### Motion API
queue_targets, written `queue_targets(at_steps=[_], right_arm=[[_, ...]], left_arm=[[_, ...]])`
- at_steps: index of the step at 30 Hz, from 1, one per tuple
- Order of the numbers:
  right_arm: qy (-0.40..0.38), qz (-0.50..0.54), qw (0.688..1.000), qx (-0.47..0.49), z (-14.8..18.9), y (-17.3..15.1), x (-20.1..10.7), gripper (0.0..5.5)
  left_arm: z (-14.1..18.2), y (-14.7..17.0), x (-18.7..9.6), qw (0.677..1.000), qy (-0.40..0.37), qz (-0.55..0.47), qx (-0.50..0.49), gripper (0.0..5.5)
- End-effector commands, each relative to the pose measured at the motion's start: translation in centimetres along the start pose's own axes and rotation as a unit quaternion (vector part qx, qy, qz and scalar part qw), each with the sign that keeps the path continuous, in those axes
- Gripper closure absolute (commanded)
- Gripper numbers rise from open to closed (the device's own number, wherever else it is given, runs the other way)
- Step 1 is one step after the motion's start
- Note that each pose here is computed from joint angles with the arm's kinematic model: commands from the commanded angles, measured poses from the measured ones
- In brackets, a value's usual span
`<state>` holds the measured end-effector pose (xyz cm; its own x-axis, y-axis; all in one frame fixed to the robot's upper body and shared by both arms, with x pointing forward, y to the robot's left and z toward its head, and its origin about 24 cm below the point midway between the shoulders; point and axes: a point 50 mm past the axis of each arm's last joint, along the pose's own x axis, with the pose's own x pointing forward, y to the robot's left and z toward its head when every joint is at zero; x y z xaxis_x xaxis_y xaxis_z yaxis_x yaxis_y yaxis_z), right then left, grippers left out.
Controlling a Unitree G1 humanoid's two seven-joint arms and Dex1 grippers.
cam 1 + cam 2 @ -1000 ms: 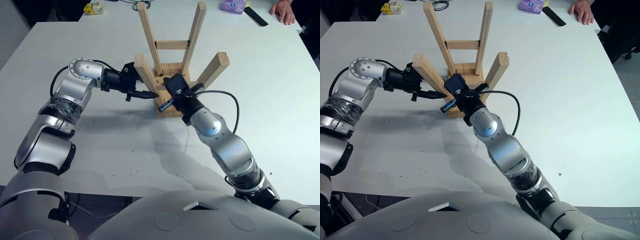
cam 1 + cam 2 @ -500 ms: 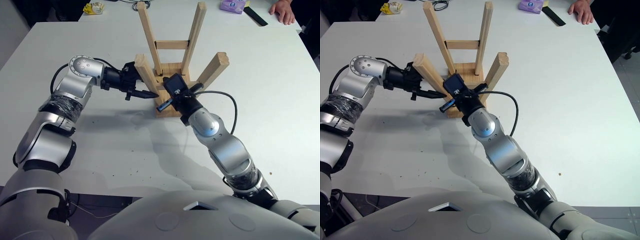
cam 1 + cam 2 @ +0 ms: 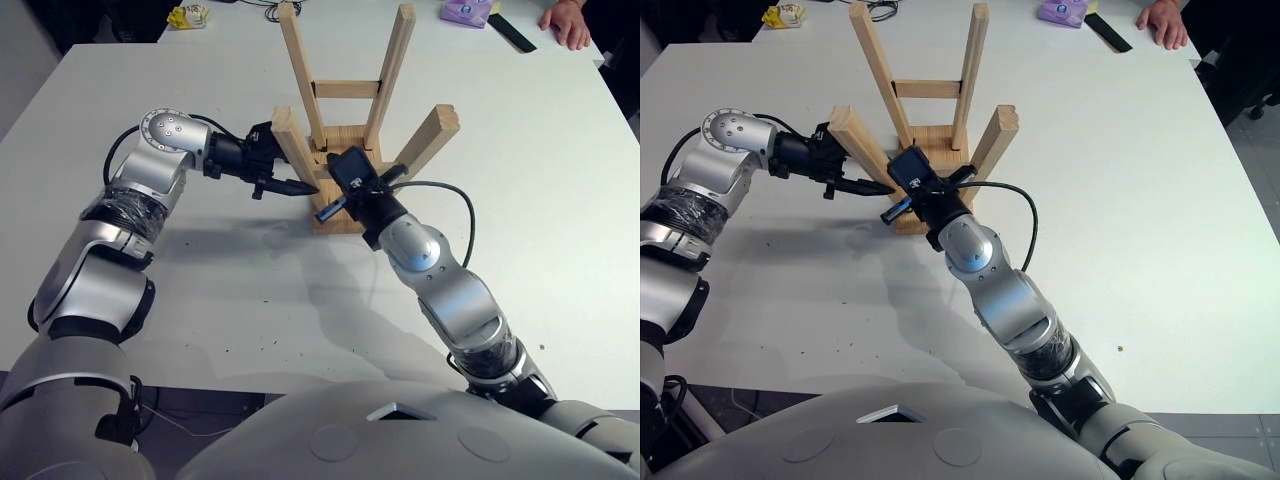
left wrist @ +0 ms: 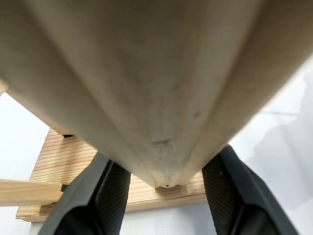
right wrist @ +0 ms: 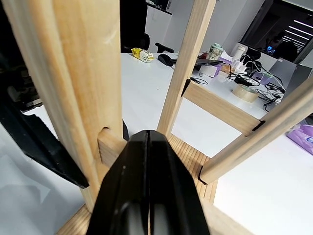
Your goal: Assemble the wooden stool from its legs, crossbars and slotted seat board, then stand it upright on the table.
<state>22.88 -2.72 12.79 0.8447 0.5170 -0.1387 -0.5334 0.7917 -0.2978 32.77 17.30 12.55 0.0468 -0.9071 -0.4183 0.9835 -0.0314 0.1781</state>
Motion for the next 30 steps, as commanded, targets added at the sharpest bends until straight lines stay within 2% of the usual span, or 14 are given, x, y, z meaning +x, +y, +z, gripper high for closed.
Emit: queue_targets(at_steps=[1,7,13,19,22,26,30], right_arm=[[0.093,-0.001,0.996,0.003,-3.7,-0.5,-0.5,5.5],[0.094,-0.005,0.996,0.002,-4.0,-0.8,-0.6,5.5],[0.08,-0.005,0.997,0.001,-3.7,-1.1,-0.9,5.5],[-0.041,-0.026,0.999,0.011,0.6,-2.9,-1.7,5.5],[-0.113,-0.053,0.992,0.028,3.5,-4.9,-2.8,5.5],[-0.193,-0.08,0.975,0.073,6.3,-8.2,-4.9,5.5],[-0.246,-0.042,0.961,0.116,8.3,-9.7,-6.0,5.5]], left_arm=[[-8.4,-5.6,1.5,0.972,0.166,-0.054,-0.161,3.08],[-7.8,-5.3,1.0,0.974,0.145,-0.013,-0.173,2.2],[-7.9,-6.2,-0.6,0.973,0.131,0.024,-0.187,2.16],[-7.5,-7.7,-1.6,0.96,0.067,0.137,-0.236,2.16],[-5.8,-8.4,-2.9,0.929,0.005,0.274,-0.248,2.16],[-0.7,-9.9,-5.4,0.852,-0.094,0.474,-0.202,2.16],[4.9,-11.5,-7.1,0.791,-0.167,0.571,-0.143,2.16]])
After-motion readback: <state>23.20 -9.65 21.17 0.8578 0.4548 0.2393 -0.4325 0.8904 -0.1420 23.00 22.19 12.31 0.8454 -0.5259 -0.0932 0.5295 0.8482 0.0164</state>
